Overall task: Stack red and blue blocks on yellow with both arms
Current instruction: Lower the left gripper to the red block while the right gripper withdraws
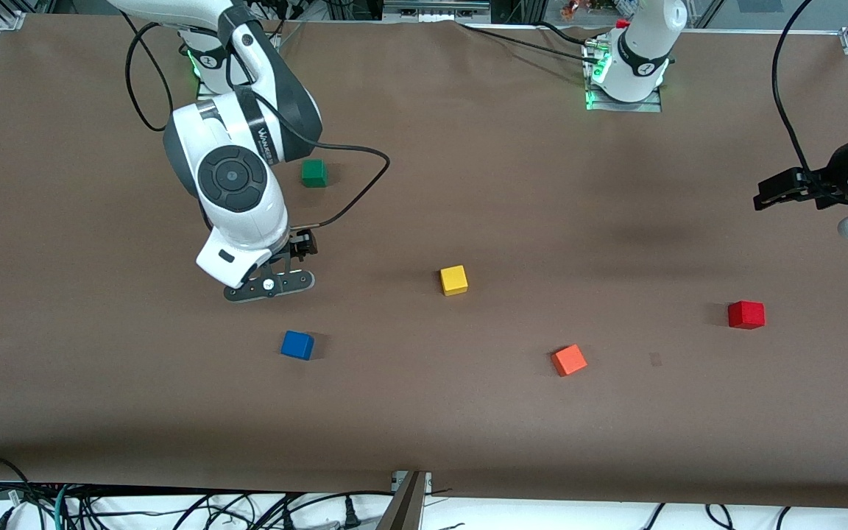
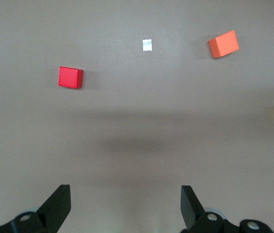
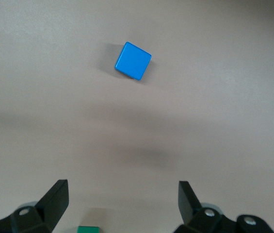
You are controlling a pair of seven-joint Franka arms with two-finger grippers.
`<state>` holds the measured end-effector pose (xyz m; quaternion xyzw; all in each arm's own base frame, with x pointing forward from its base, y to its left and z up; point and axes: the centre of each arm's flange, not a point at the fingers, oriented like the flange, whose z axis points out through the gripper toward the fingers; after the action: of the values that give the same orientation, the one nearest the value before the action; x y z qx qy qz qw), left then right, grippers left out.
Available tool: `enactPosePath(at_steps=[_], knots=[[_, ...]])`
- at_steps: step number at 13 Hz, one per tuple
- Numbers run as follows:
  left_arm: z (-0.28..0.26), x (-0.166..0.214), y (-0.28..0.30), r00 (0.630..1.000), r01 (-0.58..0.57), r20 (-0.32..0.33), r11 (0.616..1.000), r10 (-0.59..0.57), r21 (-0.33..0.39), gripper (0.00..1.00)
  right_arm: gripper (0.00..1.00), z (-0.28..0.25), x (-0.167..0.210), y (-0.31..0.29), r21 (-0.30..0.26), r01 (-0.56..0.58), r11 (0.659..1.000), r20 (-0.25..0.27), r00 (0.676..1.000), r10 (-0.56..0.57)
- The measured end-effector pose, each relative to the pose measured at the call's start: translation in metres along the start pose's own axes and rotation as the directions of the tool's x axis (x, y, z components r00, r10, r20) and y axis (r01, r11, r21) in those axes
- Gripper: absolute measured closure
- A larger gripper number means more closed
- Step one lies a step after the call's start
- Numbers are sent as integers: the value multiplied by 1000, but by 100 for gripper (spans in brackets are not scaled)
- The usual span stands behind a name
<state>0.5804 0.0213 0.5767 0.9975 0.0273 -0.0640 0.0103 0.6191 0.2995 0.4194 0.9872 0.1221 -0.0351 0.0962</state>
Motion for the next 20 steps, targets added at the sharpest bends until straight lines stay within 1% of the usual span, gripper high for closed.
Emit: enactPosePath(at_steps=[3, 5, 7, 9, 11, 12, 14, 15, 17, 20], knots=[[1, 0, -3, 1000, 5, 1, 1000, -5, -1, 0, 0, 0, 0, 1, 0, -2, 1000, 0, 1000, 2], [2, 2, -8, 1000, 13, -10, 1000, -13, -2, 0, 0, 0, 1, 3, -1, -5, 1000, 1, 1000, 5], [15, 9, -19, 1000, 31, -8, 1000, -31, -5, 0, 0, 1, 1, 6, -1, -10, 1000, 1, 1000, 10], [58, 26, -26, 999, 42, 10, 999, -42, -8, 0, 0, 1, 2, 8, 17, -20, 1000, 5, 1000, 20], [112, 44, -31, 999, 45, 1, 999, -45, -4, 0, 0, 2, 3, 15, 88, -39, 995, 26, 999, 37], [137, 51, -36, 999, 33, -4, 999, -33, 12, 0, 0, 3, 5, 24, 126, -46, 991, 35, 999, 42], [178, 63, -51, 999, -35, -1, 999, 35, 35, 0, 0, -1, 6, 46, 176, -46, 983, 33, 999, 40], [195, 68, -61, 998, -58, -6, 998, 58, 34, 0, 0, -5, 6, 53, 185, -39, 982, 26, 999, 35], [230, 77, -88, 994, -101, -31, 994, 102, 36, 0, 0, -20, -1, 61, 189, -42, 981, 28, 999, 37], [287, 84, -116, 987, -150, -53, 988, 152, 47, 0, 0, -59, -22, 93, 187, -76, 979, 33, 997, 71]])
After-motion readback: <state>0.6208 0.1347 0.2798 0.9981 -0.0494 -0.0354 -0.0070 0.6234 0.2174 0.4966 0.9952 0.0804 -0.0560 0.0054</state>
